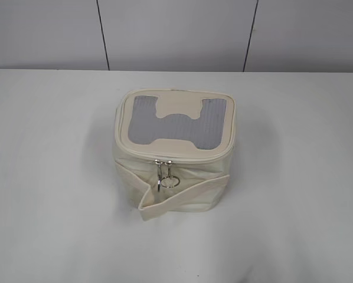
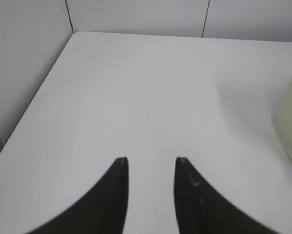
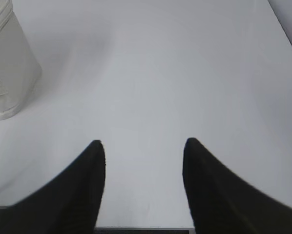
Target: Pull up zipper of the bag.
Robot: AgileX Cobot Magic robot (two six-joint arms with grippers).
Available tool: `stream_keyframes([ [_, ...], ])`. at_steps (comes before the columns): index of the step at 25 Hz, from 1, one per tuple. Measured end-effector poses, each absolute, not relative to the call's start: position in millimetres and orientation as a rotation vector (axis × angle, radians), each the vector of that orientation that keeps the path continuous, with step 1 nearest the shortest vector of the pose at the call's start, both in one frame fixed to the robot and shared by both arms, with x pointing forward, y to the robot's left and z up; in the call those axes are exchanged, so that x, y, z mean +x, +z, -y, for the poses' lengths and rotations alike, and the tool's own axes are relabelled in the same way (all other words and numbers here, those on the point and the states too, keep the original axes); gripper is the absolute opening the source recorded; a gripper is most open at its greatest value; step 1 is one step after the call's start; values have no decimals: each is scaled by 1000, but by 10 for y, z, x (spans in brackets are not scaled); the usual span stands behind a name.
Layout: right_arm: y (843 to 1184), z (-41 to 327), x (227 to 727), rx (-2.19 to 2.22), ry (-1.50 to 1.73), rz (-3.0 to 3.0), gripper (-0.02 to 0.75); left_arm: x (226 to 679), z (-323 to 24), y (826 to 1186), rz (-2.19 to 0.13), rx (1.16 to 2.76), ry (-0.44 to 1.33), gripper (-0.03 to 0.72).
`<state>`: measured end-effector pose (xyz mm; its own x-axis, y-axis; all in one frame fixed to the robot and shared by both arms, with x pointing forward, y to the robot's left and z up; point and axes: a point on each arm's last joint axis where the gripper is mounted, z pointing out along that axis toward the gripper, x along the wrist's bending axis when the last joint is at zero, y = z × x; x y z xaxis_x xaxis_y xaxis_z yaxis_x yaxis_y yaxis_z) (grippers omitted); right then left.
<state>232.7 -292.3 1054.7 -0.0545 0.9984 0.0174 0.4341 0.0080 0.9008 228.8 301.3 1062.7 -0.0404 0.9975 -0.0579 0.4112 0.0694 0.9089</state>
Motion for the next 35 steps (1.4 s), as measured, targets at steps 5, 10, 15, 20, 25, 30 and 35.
stream_keyframes([
  [5,10547,2923,2327,1509,1009,-1576,411,2288,-3013,10627,-1566,1449,948,247],
  [10,10547,2923,2327,1509,1009,-1576,411,2288,-3013,10627,-1566,1449,948,247],
  [15,10547,2923,2327,1509,1009,-1576,411,2288,-3013,10627,-1566,1449,948,247],
  [20,10547,2923,2327,1509,1009,-1576,411,2288,-3013,10627,-1566,1449,948,247],
  [25,10547,2923,2327,1510,1009,-1576,411,2288,-3013,10627,-1566,1449,948,247],
  [30,10547,2923,2327,1510,1009,-1576,411,2287,-3020,10627,-1569,1451,959,247],
  [35,10547,2923,2327,1510,1009,-1576,411,2288,-3013,10627,-1566,1449,948,247],
])
